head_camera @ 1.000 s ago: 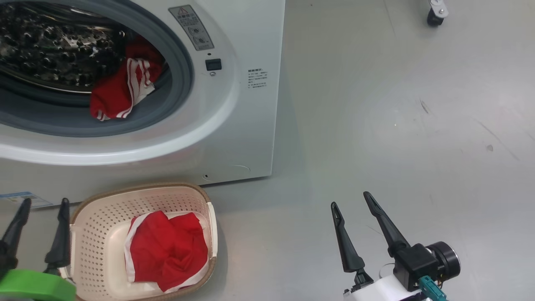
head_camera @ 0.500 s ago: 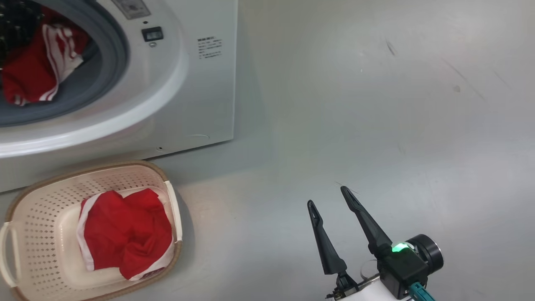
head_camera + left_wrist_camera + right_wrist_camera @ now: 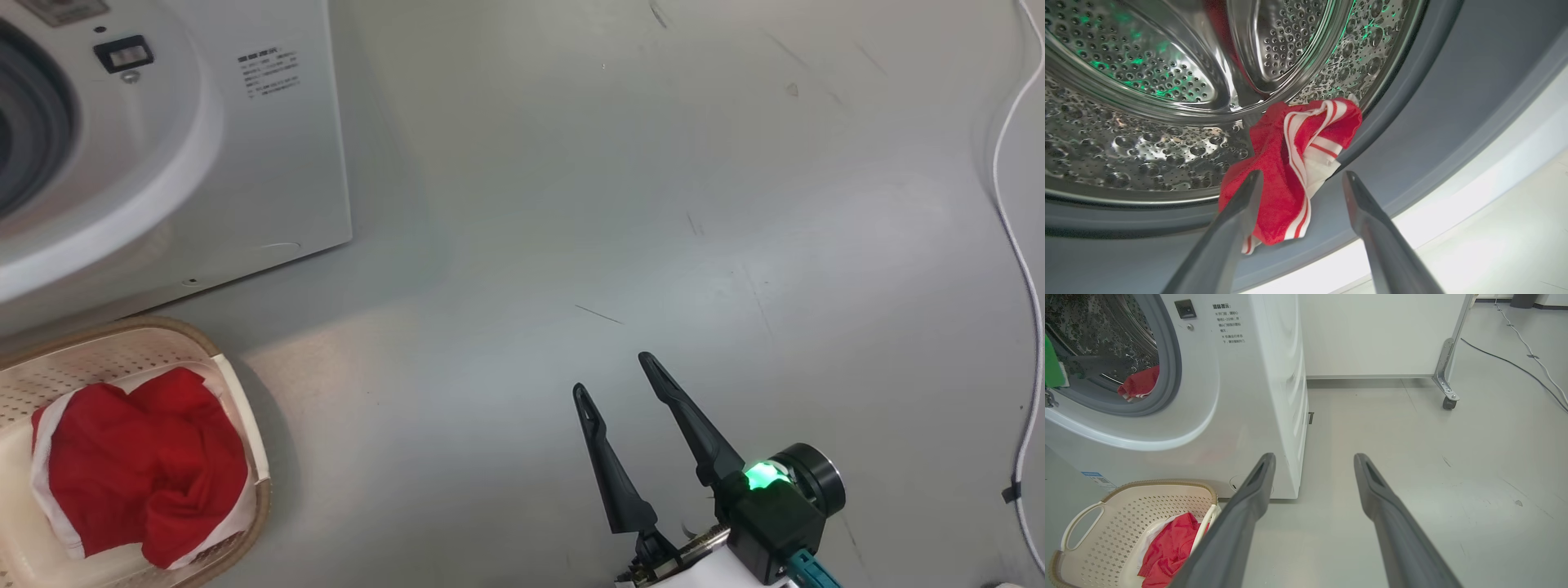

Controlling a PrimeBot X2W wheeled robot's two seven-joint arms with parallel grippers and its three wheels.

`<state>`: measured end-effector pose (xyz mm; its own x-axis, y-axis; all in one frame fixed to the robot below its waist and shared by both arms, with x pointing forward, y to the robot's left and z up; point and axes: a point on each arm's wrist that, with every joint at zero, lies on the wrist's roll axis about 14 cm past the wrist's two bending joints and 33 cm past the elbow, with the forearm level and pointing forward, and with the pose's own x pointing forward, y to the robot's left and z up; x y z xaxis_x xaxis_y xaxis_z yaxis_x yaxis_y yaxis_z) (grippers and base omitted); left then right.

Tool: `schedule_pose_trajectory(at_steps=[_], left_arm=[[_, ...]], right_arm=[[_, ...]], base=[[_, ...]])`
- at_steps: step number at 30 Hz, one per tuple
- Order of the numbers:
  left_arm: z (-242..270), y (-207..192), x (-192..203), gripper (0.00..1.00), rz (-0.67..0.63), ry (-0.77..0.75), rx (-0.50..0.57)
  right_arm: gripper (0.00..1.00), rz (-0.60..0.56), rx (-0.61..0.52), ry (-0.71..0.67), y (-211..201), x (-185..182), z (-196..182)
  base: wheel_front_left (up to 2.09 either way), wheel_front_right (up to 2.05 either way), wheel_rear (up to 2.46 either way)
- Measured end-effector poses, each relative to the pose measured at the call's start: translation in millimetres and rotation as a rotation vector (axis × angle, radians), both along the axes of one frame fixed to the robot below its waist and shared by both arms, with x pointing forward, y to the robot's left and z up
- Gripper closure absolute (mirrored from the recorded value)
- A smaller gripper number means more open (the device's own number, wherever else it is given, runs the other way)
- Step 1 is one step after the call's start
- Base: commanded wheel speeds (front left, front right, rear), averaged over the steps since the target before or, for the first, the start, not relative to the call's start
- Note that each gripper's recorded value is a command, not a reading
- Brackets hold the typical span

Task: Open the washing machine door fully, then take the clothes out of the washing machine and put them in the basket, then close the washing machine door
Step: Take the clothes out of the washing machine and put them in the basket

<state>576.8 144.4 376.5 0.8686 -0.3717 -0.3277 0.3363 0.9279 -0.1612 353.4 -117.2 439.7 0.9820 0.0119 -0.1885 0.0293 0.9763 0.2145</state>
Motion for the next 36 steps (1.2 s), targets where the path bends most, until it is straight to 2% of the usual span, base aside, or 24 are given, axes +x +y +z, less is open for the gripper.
schedule_pose_trajectory(at_steps=[6,13,18,26,36], left_arm=[[-13.3,-14.3,21.8,0.0,-0.021,0.054,0.005],[-29.0,-8.0,37.5,0.0,-0.004,0.108,0.071],[-32.5,-5.8,54.4,0.0,0.038,0.132,0.069],[-56.7,-7.7,51.0,0.0,0.021,0.233,0.117],[-55.3,-3.3,65.9,0.0,0.039,0.231,0.164]], right_arm=[[0.0,-0.013,-0.005,0.025,-1.9,-2.4,-5.4],[0.0,-0.021,-0.008,0.039,-2.2,-4.6,-7.8],[0.0,-0.031,-0.014,0.048,-4.2,-6.0,-9.1],[0.0,-0.04,-0.019,0.053,-6.1,-7.2,-9.8],[0.0,-0.024,-0.022,0.06,-0.5,-8.2,-11.2]], base=[[0.0,0.0,0.0],[0.0,0.0,0.0],[0.0,0.0,0.0],[0.0,0.0,0.0],[0.0,0.0,0.0]])
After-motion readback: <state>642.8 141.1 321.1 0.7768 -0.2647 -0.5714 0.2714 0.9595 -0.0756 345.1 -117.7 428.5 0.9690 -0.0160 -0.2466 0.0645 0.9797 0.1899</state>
